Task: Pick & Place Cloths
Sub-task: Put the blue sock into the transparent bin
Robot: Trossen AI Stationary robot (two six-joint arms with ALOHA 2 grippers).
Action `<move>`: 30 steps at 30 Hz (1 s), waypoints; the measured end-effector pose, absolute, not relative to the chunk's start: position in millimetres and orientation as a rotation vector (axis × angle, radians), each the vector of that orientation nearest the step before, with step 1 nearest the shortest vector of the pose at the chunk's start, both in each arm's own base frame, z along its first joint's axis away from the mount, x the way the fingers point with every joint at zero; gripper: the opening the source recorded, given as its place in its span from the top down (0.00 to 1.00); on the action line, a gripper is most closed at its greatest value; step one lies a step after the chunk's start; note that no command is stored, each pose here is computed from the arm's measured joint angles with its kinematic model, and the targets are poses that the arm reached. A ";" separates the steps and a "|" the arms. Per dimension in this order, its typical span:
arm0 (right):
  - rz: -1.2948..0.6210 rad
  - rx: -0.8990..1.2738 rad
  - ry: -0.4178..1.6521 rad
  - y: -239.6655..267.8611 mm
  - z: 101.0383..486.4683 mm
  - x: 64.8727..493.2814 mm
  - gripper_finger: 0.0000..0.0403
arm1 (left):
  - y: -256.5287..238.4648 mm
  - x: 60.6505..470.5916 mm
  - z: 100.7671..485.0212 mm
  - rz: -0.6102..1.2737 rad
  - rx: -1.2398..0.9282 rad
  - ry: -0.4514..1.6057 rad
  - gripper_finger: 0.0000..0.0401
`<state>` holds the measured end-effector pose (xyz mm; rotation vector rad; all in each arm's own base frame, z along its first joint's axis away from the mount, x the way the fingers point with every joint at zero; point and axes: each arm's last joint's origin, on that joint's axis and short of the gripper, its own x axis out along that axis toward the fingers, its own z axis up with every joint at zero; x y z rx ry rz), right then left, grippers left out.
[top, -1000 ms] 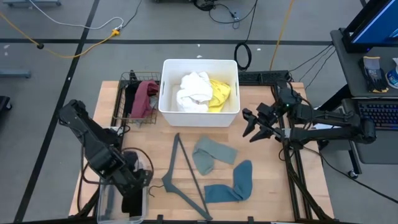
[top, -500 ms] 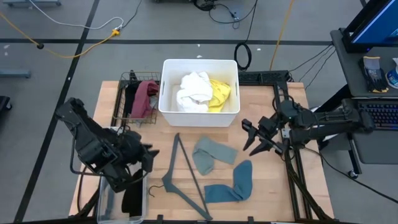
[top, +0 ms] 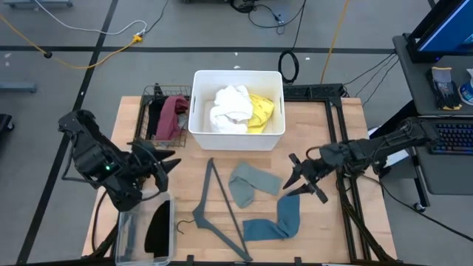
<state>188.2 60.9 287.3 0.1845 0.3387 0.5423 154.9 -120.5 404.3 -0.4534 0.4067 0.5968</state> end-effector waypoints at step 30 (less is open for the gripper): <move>0.700 -0.099 1.023 143.4 230.6 213.2 0.67 | -118.2 152.7 405.9 0.575 -0.375 0.420 0.58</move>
